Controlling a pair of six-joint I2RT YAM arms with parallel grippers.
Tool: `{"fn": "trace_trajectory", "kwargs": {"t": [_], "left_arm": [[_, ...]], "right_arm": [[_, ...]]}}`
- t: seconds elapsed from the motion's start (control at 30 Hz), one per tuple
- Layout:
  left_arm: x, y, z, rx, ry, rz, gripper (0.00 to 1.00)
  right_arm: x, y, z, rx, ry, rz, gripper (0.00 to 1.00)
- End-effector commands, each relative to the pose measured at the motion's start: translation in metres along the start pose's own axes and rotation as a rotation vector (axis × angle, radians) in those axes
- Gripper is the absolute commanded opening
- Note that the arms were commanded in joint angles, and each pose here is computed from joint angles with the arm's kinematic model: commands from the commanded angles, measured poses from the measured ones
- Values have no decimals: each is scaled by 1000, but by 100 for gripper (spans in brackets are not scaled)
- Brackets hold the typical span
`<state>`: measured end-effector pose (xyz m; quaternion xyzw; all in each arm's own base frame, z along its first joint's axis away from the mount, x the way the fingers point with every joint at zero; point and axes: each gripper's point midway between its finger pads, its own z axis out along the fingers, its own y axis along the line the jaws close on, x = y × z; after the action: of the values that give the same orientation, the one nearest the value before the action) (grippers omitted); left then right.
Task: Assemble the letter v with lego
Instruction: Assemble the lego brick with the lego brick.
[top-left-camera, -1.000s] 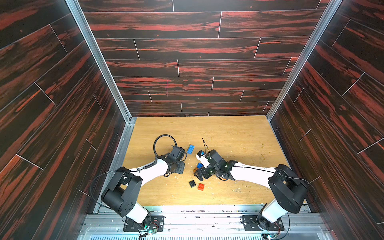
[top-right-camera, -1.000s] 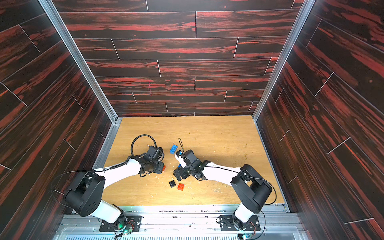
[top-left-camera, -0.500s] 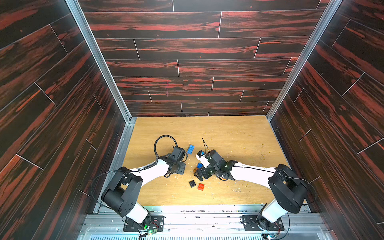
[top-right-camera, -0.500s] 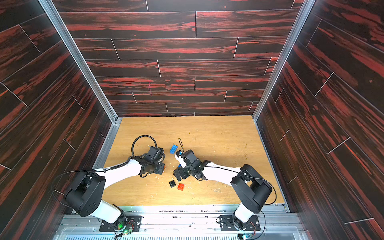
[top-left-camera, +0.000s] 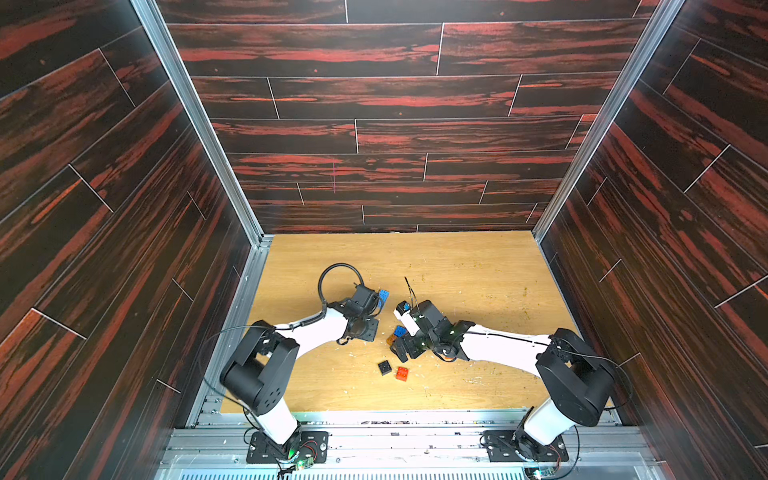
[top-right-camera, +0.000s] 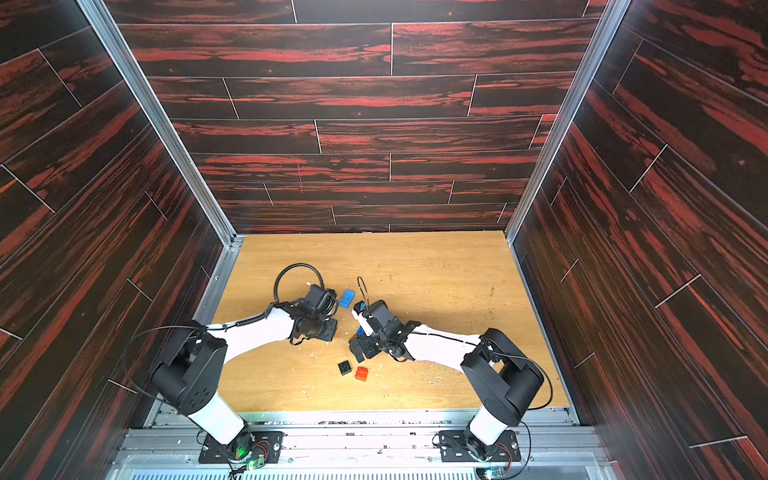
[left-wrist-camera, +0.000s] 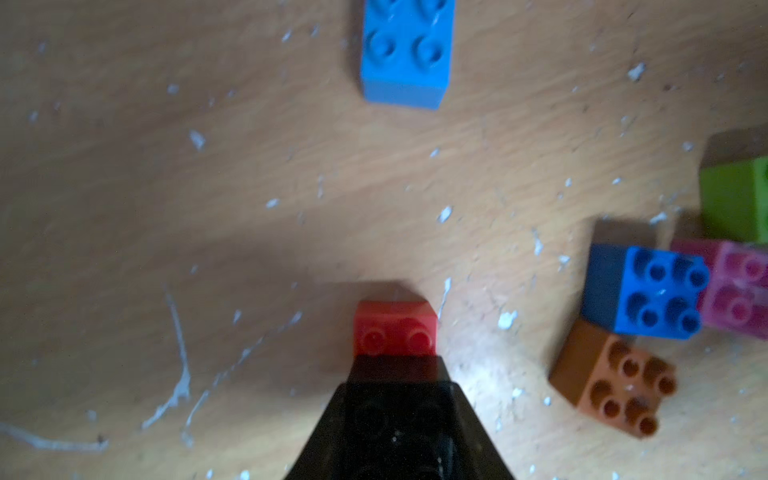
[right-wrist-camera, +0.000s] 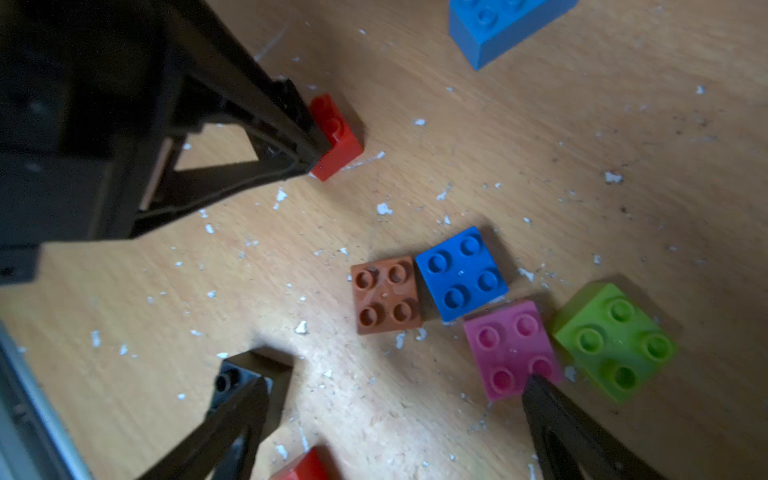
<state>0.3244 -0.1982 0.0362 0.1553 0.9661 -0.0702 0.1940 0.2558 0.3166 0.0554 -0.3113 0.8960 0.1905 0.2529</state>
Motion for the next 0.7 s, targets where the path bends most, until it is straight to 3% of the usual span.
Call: {"fn": "trace_trajectory", "kwargs": {"t": [0.0,0.47,0.67], "left_arm": [[43,0,18,-1,201,58,18],[70,2,20,-37,276,21,18],[77,-1,23,-40,289,-47,18]], "right_arm": [[10,-15,6,46,54,56,98],[4,-18,-2,36,23,75,98],[4,-17,-3,30,22,79,98]]}}
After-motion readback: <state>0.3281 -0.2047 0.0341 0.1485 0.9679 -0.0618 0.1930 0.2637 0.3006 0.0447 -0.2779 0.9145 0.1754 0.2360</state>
